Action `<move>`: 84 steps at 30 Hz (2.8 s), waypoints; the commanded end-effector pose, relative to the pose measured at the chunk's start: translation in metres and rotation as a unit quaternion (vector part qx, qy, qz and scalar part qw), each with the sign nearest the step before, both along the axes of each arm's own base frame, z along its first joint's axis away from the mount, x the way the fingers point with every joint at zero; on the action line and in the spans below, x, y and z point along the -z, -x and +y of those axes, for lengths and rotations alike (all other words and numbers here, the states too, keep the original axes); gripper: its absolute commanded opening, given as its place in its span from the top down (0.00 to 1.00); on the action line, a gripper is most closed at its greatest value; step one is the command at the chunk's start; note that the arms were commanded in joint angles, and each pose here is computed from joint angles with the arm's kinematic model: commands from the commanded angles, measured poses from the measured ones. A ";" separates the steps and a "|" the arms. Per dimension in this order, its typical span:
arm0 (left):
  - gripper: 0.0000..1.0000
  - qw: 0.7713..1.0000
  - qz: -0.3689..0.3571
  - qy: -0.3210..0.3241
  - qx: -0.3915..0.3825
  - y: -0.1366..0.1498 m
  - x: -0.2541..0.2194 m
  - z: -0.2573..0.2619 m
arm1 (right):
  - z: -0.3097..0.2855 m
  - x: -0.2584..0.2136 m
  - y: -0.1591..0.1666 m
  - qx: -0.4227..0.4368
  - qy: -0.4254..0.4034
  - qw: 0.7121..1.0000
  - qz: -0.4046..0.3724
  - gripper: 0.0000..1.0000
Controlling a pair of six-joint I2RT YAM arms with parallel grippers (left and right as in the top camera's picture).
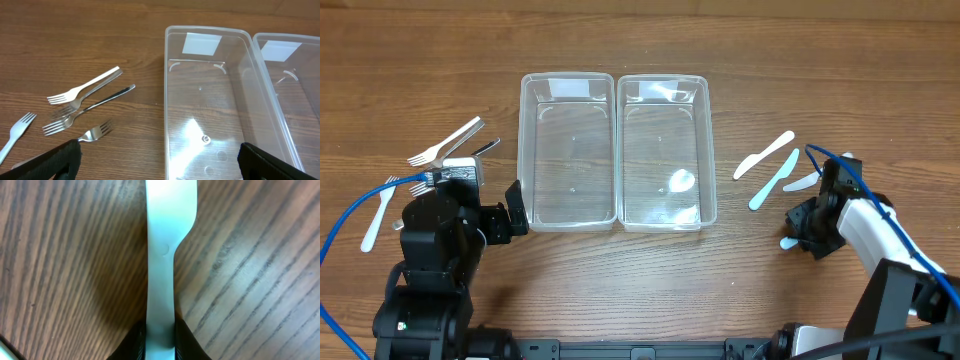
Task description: Pack container
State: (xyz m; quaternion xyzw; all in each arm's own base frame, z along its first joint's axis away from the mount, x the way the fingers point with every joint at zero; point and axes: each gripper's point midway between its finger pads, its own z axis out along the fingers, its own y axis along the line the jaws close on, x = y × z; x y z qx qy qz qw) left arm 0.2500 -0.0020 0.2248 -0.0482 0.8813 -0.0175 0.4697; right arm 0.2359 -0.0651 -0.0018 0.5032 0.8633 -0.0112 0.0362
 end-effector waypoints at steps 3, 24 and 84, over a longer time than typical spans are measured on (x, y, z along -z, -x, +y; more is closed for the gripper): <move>0.00 1.000 -0.016 0.004 -0.002 -0.001 -0.013 -0.001 | 0.009 -0.029 -0.039 -0.071 0.003 0.997 -0.035 0.96; 0.00 1.000 -0.016 0.005 -0.002 -0.001 -0.013 -0.001 | 0.225 -0.195 -0.108 -0.576 0.013 0.791 -0.204 0.96; 0.00 1.000 -0.003 0.004 -0.002 0.002 -0.008 -0.001 | 0.071 -0.025 -0.089 -0.129 -0.037 0.990 -0.036 0.12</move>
